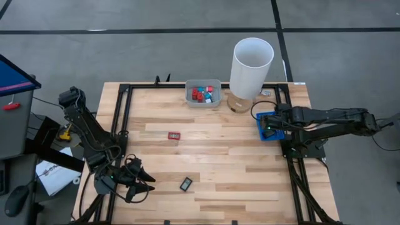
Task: Pick & Place Office items
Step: Put the blue digital clock into the blue basket, then put the red digital clock into the blue basket
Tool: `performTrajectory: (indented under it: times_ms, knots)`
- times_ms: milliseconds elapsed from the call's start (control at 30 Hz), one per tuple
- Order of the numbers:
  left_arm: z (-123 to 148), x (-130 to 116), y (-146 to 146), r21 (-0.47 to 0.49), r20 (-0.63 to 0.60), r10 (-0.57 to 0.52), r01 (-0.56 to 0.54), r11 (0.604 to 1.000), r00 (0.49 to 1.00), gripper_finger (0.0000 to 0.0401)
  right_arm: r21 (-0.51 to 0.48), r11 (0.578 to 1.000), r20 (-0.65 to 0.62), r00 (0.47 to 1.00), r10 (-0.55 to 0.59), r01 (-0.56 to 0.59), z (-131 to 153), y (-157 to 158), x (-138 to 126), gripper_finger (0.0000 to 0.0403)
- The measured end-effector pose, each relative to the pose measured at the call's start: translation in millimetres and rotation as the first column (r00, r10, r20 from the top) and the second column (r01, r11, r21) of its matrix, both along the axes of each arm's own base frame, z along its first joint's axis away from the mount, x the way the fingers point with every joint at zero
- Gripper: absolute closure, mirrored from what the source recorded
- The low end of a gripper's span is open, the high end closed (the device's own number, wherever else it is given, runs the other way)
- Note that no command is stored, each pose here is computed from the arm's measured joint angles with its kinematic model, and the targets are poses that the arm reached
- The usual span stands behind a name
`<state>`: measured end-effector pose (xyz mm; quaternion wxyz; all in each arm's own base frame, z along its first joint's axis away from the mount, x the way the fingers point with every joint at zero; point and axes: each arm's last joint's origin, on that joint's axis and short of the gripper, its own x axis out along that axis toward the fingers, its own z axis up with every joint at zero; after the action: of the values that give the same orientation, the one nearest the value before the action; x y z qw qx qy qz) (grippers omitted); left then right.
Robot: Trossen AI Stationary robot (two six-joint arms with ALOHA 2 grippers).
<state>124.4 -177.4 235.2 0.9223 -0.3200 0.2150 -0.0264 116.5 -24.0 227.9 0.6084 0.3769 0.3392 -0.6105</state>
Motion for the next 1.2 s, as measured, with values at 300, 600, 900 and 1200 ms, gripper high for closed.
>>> performTrajectory:
  times_ms: [300,600,900,1200]
  knots:
    - [-0.1,0.0,0.0,0.004,0.0,-0.001,0.001,1.0,1.0,0.0214,-0.031,0.998,0.012,0.999,0.052,-0.051,0.8,-1.0,4.2,0.0322]
    - [-0.2,0.0,0.0,0.005,0.0,-0.002,0.002,1.0,1.0,0.0214,-0.033,0.997,-0.004,0.998,0.065,-0.065,0.8,-1.0,3.5,0.0312]
    - [-0.1,0.0,0.1,0.009,0.002,-0.001,0.001,1.0,1.0,0.0214,-0.03,0.995,0.028,0.995,0.098,-0.098,1.2,1.4,7.4,0.0237]
    - [-6.9,-2.3,4.3,0.093,-0.041,0.006,-0.002,0.996,0.999,0.0214,-0.091,0.949,0.353,0.881,0.315,-0.303,30.3,33.5,36.7,0.0203]
